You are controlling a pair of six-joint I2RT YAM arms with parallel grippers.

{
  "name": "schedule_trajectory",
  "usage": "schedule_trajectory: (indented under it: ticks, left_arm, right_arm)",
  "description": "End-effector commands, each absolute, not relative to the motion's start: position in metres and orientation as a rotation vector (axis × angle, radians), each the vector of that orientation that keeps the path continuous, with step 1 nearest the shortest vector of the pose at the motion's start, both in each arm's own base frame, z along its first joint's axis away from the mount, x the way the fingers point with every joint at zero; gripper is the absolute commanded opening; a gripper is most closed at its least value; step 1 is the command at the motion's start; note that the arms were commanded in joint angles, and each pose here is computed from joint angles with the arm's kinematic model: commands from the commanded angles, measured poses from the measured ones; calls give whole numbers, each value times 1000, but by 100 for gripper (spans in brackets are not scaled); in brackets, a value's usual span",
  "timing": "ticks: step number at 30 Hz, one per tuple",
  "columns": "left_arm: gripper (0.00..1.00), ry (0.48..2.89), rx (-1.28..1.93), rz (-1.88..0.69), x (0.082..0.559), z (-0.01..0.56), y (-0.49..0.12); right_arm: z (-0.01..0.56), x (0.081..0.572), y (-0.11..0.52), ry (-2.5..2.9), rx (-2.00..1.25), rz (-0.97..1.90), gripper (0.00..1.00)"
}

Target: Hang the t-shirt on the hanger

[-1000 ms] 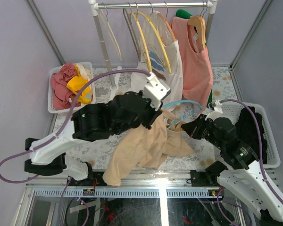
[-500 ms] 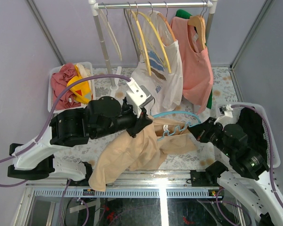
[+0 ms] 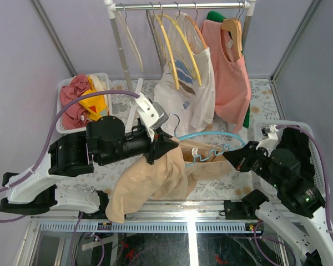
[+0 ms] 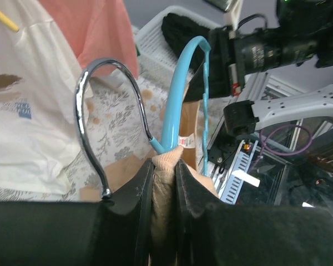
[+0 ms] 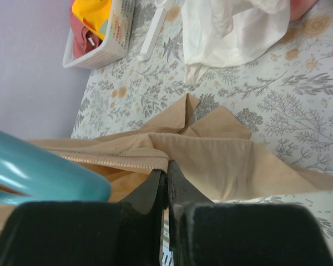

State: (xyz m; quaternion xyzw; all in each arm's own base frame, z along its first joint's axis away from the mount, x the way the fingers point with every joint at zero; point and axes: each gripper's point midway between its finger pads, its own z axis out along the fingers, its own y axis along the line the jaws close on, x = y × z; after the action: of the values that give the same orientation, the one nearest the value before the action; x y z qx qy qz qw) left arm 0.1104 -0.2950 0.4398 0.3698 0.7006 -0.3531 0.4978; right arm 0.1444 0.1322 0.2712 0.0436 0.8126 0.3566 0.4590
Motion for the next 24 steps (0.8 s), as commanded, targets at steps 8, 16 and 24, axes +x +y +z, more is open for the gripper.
schedule_trajectory:
  ticks: [8,16,24]
  left_arm:
    - [0,1304,751,-1062,105,525,-307]
    - [0,1191,688,-1069,111,539,-314]
    - [0,1129,671,-975,125,531,-318]
  right_arm:
    - [262,129,148,2036,16,990,0]
    - [266,119,150,2029,-5,1034,0]
    - [282,109,150,1998,-35,1080,0]
